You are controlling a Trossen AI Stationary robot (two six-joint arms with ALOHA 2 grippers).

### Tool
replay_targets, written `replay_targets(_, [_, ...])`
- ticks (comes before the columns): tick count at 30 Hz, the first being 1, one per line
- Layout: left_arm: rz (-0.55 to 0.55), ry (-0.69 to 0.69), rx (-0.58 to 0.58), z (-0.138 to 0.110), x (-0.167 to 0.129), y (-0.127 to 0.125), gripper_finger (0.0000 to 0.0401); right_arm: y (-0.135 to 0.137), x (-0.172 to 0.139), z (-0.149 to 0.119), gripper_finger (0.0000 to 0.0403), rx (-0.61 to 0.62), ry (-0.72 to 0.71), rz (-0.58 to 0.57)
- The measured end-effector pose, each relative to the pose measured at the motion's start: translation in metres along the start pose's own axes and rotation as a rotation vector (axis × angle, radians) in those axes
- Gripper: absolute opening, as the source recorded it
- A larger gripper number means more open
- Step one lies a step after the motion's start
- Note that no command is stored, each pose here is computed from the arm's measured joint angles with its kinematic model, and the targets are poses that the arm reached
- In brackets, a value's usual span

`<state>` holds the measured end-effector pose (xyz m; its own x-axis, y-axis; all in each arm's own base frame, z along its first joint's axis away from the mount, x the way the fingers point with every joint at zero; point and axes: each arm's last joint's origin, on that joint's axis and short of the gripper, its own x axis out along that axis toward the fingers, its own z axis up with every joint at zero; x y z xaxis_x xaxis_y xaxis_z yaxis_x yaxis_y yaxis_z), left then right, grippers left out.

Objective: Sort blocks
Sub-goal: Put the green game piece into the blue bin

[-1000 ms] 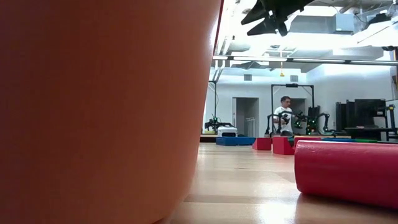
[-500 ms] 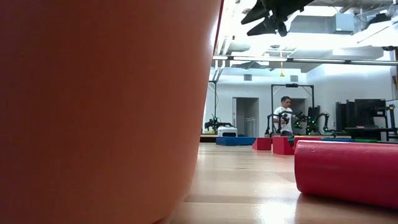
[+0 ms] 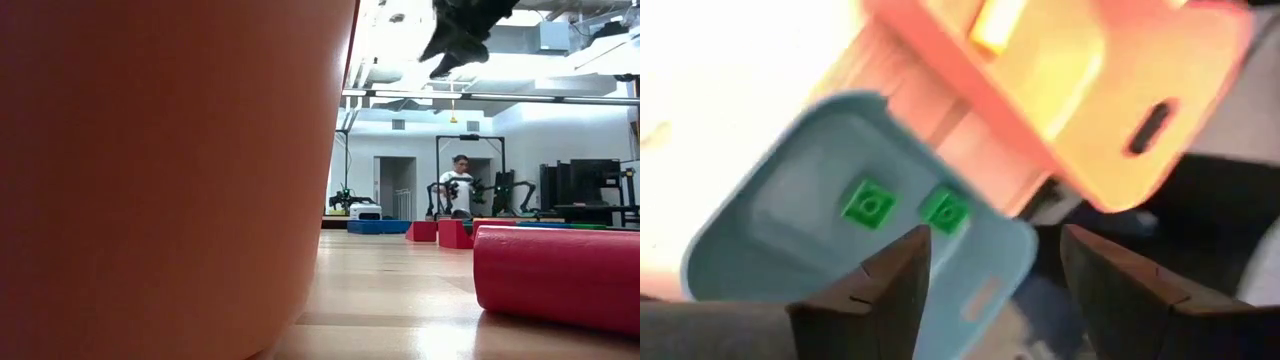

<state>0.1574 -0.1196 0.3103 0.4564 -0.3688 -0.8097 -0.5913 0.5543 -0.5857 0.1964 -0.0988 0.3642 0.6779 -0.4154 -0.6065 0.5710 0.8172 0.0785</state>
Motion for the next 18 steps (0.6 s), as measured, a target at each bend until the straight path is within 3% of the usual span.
replay_targets(4, [-0.089, -0.063, -0.051, 0.013, -0.025, 0.009, 0.0217, -0.008, 0.004, -0.011, 0.0260, 0.022, 0.140, -0.029])
replay_targets(7, [-0.116, -0.139, -0.014, 0.020, -0.036, 0.014, 0.0217, -0.014, 0.015, -0.020, 0.0260, 0.033, 0.256, -0.008])
replay_targets(12, [-0.062, -0.258, 0.031, 0.034, -0.044, 0.024, 0.0217, -0.007, 0.045, -0.045, 0.0260, -0.005, 0.411, 0.073])
replay_targets(18, [-0.032, -0.323, 0.040, 0.049, -0.047, 0.029, 0.0217, 0.023, 0.061, -0.080, 0.0258, -0.139, 0.596, 0.172])
